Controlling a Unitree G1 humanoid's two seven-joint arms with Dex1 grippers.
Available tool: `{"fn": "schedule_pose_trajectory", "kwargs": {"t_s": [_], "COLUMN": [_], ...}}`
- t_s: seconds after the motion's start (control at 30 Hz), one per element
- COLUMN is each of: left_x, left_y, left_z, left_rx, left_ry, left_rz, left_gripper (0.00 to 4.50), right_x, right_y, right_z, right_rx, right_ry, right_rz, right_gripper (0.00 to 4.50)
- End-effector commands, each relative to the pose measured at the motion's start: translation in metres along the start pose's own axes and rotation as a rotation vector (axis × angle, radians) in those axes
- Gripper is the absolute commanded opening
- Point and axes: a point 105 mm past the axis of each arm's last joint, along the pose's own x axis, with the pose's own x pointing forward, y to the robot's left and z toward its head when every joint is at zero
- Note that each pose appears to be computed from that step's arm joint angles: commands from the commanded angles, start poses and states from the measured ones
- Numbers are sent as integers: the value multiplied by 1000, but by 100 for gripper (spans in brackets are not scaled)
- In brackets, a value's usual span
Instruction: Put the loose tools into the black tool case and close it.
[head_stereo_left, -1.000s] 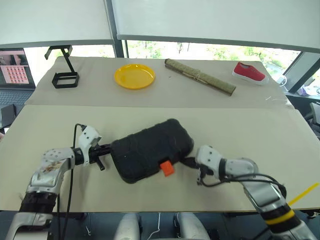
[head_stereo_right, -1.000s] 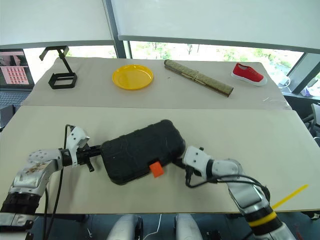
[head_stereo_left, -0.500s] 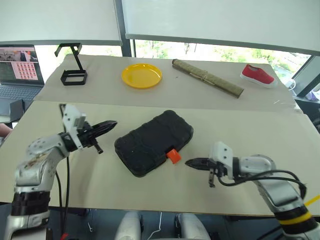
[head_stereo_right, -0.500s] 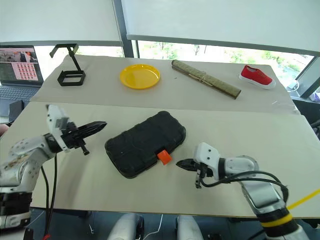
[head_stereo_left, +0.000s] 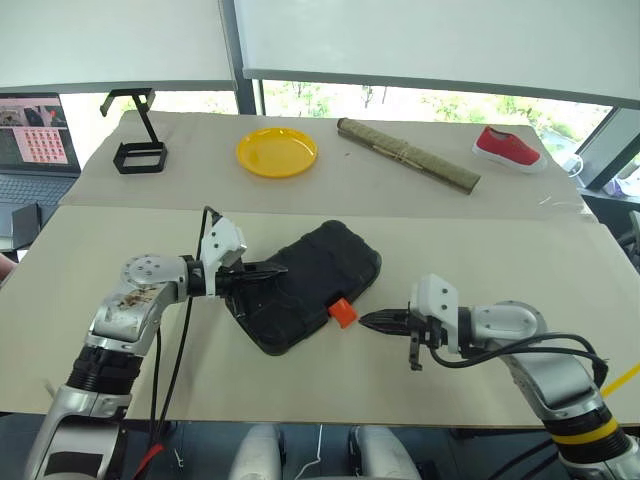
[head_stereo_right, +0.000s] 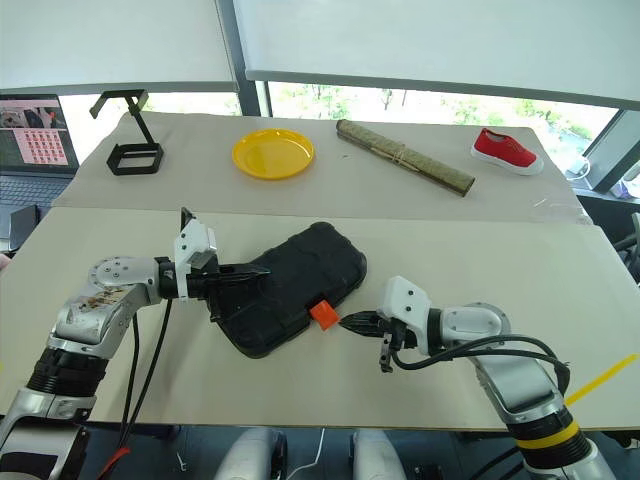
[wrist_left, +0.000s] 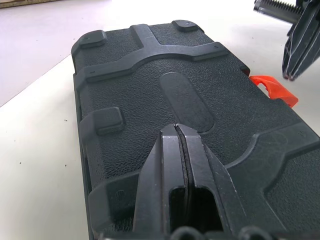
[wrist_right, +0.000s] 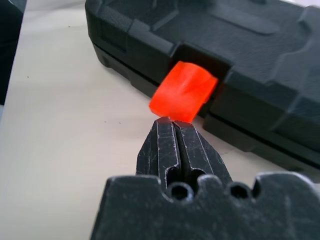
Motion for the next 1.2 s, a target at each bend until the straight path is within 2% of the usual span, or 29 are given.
{"fn": "schedule_pose_trajectory", "kwargs": {"t_s": [0.03, 0.3, 0.77, 0.97, 1.1, 1.2], "left_x": [-1, -1, 1, 2, 4, 4], "left_y": [0, 0, -8, -8, -11, -12], "left_z": [-19, -26, -44, -47, -51, -53], "left_rx": [-38, -49, -93, -93, -99, -101], "left_ry": [59, 68, 101, 109, 118, 122], "left_rz": [10, 18, 13, 11, 3, 0], "left_gripper": [4, 4, 4, 4, 4, 4], "right_x": [10, 25, 31, 33, 28, 26], "right_y": [-1, -4, -16, -18, -19, -18], "right_z": [10, 16, 4, 12, 33, 37], "right_rx": [-48, -62, -115, -130, -83, -67], "right_ry": [-32, -63, -27, -63, -168, -186], "right_rz": [12, 15, -32, -54, -79, -77], "right_gripper": [9, 9, 9, 9, 9, 9]}}
